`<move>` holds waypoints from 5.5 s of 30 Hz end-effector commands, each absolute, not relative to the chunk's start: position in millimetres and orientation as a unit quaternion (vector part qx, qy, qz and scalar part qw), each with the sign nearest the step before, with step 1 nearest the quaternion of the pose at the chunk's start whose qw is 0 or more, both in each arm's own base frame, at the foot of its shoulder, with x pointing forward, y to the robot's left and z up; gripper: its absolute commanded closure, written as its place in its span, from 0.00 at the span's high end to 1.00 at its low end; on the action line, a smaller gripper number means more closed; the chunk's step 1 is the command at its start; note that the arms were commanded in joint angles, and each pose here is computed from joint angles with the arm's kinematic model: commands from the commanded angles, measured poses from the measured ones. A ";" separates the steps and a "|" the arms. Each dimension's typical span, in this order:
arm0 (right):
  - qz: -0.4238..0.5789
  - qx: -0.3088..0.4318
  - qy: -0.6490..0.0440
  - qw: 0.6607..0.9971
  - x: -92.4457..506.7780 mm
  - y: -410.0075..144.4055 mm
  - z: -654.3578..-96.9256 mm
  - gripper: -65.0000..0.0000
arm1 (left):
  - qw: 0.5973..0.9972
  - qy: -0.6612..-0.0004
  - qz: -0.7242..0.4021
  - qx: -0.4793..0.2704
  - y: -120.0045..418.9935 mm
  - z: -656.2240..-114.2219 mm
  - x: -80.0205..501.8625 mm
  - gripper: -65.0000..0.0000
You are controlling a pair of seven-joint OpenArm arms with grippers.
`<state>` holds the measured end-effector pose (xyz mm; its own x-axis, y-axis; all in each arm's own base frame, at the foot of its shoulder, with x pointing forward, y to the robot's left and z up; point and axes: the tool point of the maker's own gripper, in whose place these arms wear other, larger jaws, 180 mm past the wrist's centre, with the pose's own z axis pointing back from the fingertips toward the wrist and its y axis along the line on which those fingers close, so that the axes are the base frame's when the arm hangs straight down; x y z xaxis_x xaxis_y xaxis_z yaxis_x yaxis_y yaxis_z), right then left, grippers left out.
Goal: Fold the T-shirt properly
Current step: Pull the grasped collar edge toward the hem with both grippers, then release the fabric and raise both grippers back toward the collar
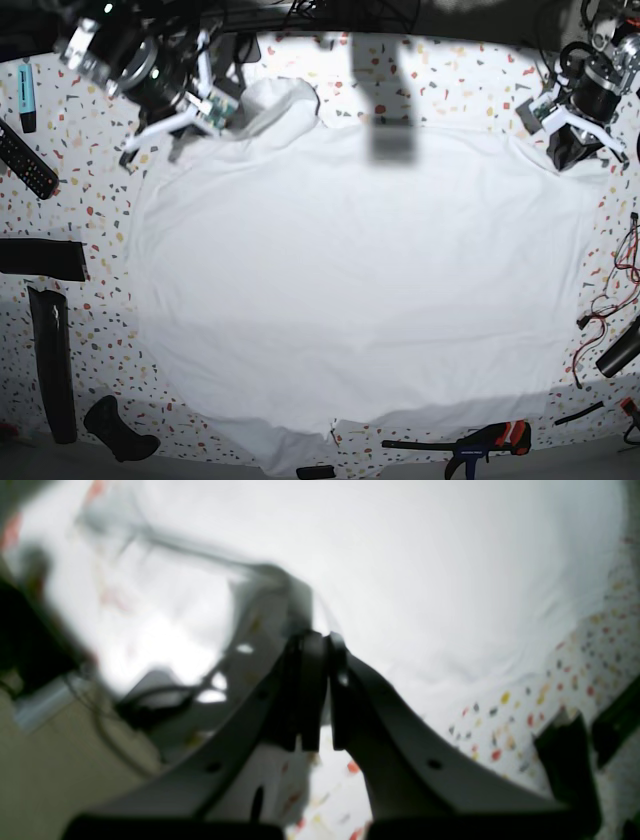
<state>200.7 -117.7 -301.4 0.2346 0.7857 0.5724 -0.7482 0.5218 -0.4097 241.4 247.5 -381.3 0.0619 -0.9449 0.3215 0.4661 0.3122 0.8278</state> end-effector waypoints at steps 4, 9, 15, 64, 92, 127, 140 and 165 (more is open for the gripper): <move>0.446 -0.059 -0.442 0.776 247.1 -126.7 -275.4 0.00 | 0.663 -0.482 -0.498 0.283 245.7 -355.5 272.7 0.00; 0.401 -0.065 -0.456 0.792 286.4 -137.7 -287.5 0.00 | 0.677 -0.521 -0.452 0.257 242.5 -336.8 299.3 0.00; 0.356 -0.071 -0.467 0.806 333.8 -150.5 -295.8 0.00 | 0.711 -0.550 -0.382 0.216 242.8 -322.8 324.8 0.00; 0.265 -0.063 -0.505 0.819 528.7 -149.9 -260.7 0.29 | 0.775 -0.550 -0.233 0.206 276.4 -362.8 383.6 0.00; 0.228 -0.016 -0.497 0.837 524.4 -145.7 -265.1 0.53 | 0.746 -0.580 -0.247 0.215 270.7 -338.6 402.8 0.00; 0.163 0.086 -0.404 0.896 420.9 -170.0 -394.3 0.53 | 0.873 -0.488 -0.018 -0.005 260.1 -410.1 393.0 0.33; 0.166 0.073 -0.365 0.913 390.9 -199.5 -415.2 0.53 | 0.902 -0.430 -0.025 -0.003 260.3 -441.4 353.0 0.33; 0.258 0.086 -0.265 0.925 198.3 -175.8 -446.7 0.53 | 0.912 -0.407 -0.004 0.040 296.7 -428.1 224.2 0.33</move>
<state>218.4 -167.9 -431.8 0.6793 0.3845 0.6251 -0.5074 0.8614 0.0214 228.2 289.6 -427.0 0.6445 -0.0165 0.7644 -0.0280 0.9986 0.0452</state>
